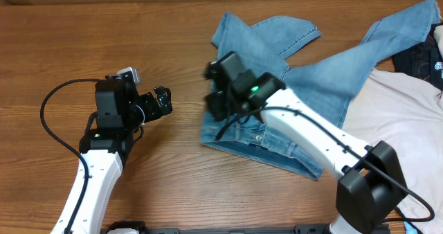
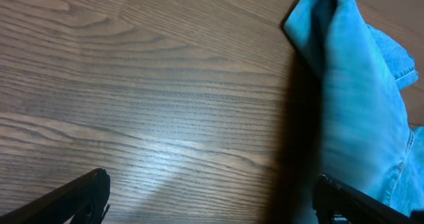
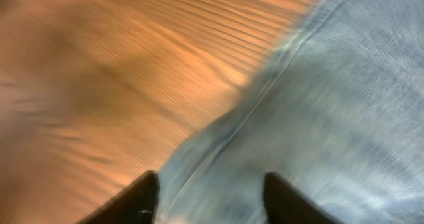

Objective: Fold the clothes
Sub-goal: 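Move the left gripper to the jeans waistband and grasp it, then pull the jeans waistband leftward with the left gripper, spreading them flat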

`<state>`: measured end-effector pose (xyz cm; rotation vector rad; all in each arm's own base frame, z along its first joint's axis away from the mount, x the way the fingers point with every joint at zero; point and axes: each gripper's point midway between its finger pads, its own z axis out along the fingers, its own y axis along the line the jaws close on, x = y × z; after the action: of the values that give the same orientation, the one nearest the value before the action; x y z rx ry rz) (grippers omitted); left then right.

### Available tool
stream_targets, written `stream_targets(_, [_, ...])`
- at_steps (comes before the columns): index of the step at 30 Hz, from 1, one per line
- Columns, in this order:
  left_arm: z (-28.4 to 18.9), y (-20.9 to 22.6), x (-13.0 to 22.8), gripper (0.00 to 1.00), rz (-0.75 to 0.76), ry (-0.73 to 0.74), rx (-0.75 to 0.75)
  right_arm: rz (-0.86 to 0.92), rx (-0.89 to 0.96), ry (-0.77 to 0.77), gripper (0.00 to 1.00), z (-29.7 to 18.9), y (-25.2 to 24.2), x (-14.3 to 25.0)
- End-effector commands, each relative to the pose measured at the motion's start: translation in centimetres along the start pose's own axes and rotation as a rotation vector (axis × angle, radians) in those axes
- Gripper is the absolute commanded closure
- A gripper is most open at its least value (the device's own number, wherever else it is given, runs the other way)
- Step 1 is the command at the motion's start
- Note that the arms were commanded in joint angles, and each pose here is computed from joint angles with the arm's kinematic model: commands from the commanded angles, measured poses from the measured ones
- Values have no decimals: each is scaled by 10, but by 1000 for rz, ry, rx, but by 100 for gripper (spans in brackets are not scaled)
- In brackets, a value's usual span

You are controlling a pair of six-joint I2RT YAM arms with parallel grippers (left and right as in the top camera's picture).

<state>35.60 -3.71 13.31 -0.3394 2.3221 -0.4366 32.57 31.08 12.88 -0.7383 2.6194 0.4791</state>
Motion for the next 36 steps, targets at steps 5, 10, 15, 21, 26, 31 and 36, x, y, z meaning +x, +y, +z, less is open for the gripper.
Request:
stream_targets(5, [-5, -30, 34, 0, 76, 141, 103, 158, 183, -4, 0, -22, -50, 1])
stream_targets(10, [1, -69, 71, 0, 330, 226, 193, 370, 288, -115, 0, -79, -111, -8])
stream_targets(15, [24, -77, 105, 0, 368, 335, 204, 499, 357, -110, 0, -118, -160, 13])
stream_targets(21, [53, -57, 141, 0, 348, 475, 155, 612, 413, -51, 0, -133, -197, 41])
stream_targets(26, [65, -56, 158, 13, 329, 533, 184, 644, 427, -49, 0, -137, -208, 46])
stream_targets(31, [68, -53, 164, 29, 325, 555, 180, 645, 427, -49, 0, -137, -208, 46])
stream_targets(36, [71, -52, 172, 51, 312, 587, 194, 647, 428, -36, 0, -137, -207, 49])
